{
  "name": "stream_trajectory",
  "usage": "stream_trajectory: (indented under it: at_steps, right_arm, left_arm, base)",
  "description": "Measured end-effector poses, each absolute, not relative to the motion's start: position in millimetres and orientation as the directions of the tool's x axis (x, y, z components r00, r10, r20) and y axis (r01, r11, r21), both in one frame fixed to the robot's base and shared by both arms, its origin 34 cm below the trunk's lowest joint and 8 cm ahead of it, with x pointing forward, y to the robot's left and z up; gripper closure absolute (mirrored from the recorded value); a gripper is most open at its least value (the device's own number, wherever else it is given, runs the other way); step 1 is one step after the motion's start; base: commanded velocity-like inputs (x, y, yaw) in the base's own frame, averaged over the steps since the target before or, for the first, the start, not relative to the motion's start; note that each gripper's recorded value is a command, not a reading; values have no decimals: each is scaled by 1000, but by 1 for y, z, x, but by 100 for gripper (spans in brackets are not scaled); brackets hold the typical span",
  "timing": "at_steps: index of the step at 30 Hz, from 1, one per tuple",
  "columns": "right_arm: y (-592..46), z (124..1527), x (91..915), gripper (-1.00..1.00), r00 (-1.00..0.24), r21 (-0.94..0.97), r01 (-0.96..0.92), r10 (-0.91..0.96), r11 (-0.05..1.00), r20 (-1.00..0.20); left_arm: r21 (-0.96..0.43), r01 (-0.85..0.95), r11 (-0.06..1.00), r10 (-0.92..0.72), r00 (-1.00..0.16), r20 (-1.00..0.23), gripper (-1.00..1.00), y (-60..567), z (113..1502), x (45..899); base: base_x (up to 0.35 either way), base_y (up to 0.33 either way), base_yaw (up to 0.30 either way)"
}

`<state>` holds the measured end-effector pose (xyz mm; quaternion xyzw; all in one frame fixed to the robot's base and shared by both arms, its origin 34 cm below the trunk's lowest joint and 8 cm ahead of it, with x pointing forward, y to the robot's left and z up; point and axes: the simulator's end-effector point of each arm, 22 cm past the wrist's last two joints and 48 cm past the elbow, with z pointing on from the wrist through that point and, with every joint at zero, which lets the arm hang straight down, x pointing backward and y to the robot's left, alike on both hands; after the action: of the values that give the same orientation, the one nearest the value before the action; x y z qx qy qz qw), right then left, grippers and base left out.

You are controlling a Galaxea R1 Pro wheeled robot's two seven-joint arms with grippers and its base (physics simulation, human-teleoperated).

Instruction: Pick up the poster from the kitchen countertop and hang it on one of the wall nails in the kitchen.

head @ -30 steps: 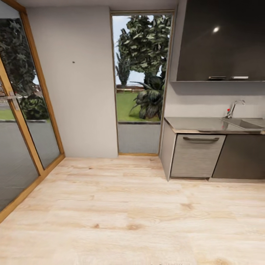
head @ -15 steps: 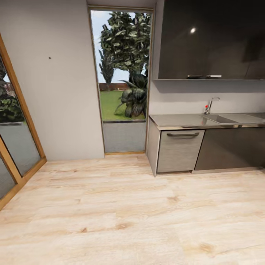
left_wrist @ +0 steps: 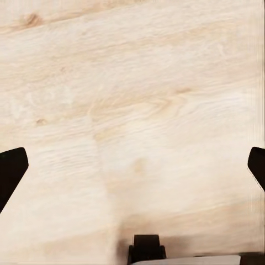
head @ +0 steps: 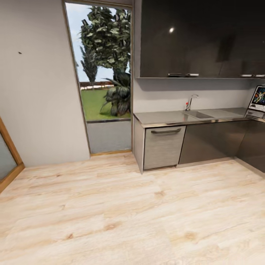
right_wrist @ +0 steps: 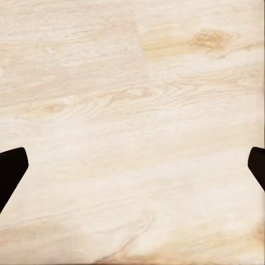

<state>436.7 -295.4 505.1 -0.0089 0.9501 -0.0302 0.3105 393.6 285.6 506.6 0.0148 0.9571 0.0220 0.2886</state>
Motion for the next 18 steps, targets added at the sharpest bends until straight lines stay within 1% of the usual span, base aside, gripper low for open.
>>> stream_trajectory:
  at_steps: [3, 8, 18]
  right_arm:
    - [-295, 504, 436, -100, -808, -63, 2, -35, 998, -588]
    - [-296, 503, 435, -100, -810, -62, 3, -34, 998, -585]
    - [-299, 503, 435, -100, -810, -66, 3, -36, 998, -586]
  left_arm:
    - [51, 16, 999, 41, -834, -550, -100, 286, 506, 393]
    - [51, 16, 999, 41, -836, -547, -100, 286, 505, 392]
    - [51, 17, 999, 42, -837, -546, -100, 286, 505, 391]
  base:
    - [46, -141, -262]
    - [161, -222, -185]
    - [219, -249, -23]
